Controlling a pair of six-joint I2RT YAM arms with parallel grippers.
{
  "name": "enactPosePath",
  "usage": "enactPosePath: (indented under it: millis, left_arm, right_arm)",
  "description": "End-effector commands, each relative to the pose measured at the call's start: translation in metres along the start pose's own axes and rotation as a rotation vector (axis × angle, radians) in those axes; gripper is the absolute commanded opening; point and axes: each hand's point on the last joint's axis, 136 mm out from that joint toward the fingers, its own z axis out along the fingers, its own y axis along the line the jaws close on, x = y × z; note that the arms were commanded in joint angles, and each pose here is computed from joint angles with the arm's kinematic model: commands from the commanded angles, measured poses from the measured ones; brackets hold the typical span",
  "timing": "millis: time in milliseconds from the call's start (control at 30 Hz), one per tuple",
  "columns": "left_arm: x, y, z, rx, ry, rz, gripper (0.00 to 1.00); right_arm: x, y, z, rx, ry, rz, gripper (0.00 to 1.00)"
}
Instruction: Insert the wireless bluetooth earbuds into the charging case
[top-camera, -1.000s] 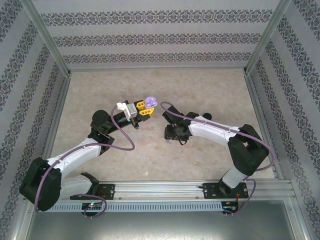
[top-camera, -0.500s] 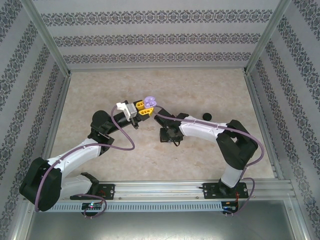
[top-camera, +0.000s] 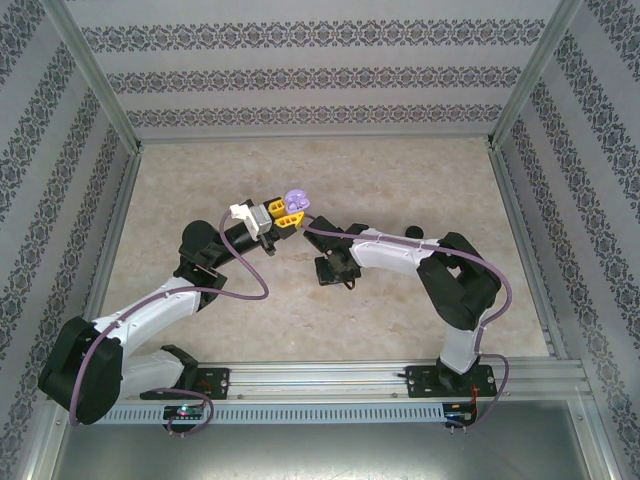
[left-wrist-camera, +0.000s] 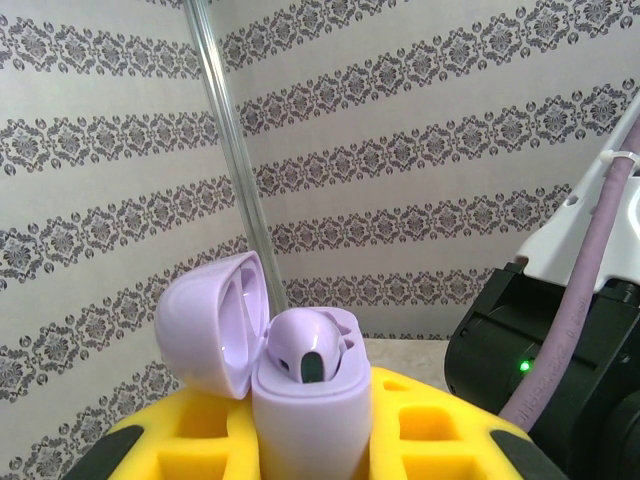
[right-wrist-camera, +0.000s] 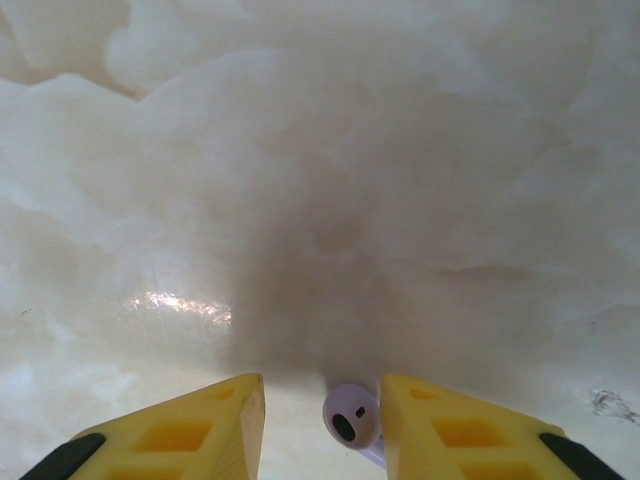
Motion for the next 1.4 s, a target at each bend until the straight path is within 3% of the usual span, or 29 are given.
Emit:
enactPosePath:
  millis: [0, 533, 833, 1133, 1367]
  left_arm:
    - [-0.01, -0.001, -0.001, 0.01, -0.029, 0.035, 0.0]
    - [-0.008, 0.0, 0.002, 0.012, -0.023, 0.027, 0.0]
    - [-0.009, -0.001, 0.001, 0.015, -0.017, 0.02, 0.0]
    - [-0.015, -0.001, 0.001, 0.017, -0.021, 0.016, 0.0]
    - [-0.017, 0.0, 0.005, 0.029, -0.016, 0.006, 0.0]
  right_arm:
    - [0.006, -0.006, 0.008, 0.009, 0.027, -0.004, 0.35]
    - [0.015, -0.019, 0.02, 0.046, 0.053, 0.006, 0.29]
    - [0.007, -0.02, 0.013, 0.021, 0.018, 0.028, 0.15]
    - [-0.022, -0.024, -0.052, -0.124, -0.142, 0.124, 0.15]
    - [-0.056, -0.041, -0.144, -0.287, -0.351, 0.209, 0.15]
